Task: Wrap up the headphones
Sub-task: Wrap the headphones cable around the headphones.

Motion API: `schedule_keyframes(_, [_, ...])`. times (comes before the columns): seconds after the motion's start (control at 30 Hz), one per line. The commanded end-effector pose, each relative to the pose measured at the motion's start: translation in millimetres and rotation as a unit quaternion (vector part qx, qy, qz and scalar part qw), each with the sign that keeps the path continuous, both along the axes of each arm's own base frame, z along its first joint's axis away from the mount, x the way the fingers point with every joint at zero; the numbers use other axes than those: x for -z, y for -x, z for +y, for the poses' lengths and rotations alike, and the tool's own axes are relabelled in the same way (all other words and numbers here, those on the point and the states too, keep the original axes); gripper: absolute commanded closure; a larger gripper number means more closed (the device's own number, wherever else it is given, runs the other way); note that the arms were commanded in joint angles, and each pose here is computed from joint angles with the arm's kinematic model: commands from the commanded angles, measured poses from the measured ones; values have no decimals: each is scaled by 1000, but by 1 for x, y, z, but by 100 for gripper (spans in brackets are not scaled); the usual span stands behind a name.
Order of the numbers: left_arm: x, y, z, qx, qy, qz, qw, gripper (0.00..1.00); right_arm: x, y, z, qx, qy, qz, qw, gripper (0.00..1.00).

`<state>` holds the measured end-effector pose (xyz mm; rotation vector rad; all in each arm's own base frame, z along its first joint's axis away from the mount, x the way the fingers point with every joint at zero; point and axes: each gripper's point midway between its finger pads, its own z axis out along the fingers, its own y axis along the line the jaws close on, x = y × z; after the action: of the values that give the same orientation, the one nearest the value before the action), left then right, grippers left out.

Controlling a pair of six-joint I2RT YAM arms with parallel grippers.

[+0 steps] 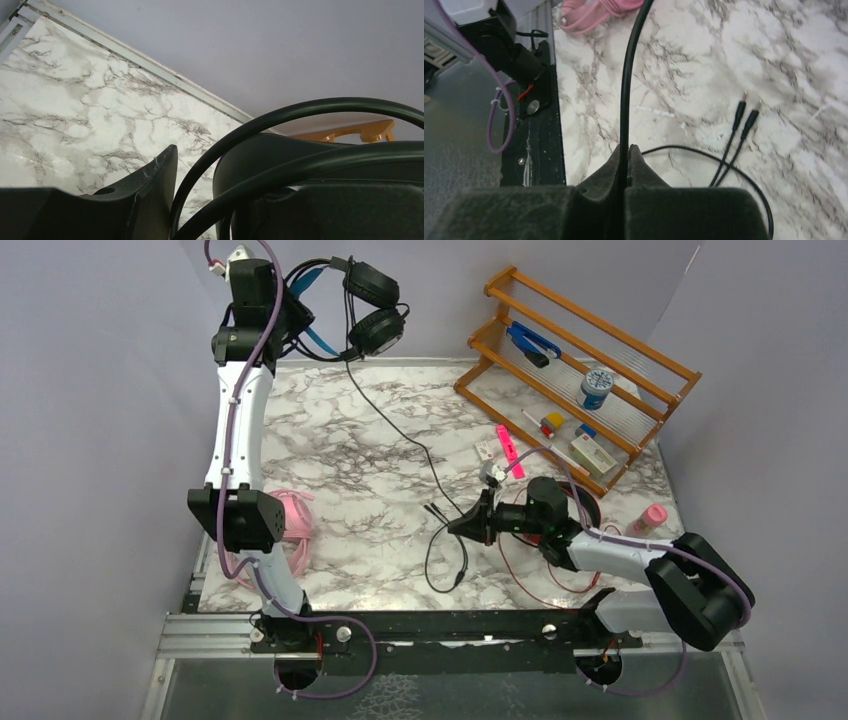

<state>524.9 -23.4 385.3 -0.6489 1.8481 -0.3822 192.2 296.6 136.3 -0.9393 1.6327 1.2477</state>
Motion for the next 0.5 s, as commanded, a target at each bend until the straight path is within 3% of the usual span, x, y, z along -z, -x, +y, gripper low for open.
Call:
schedule_keyframes(0.0, [-80,26,-2,34,38,-101,994,100,25,-22,-16,78,17,48,996,100])
schedule_keyframes(0.13, [-94,38,-5,57,40,-115,991,100,36,-45,-31,121,19,93,988,100])
schedule_keyframes(0.27, [-100,52,-29,119,68,-120,983,100,34,-56,-16,76,34,90,992,100])
schedule_keyframes(0.37, [-94,67,-79,233,115,-124,958,100,25,-69,-3,53,27,88,994,100])
schedule_keyframes(0.47, [-85,92,-140,326,103,-127,931,100,19,-92,10,55,23,102,993,100])
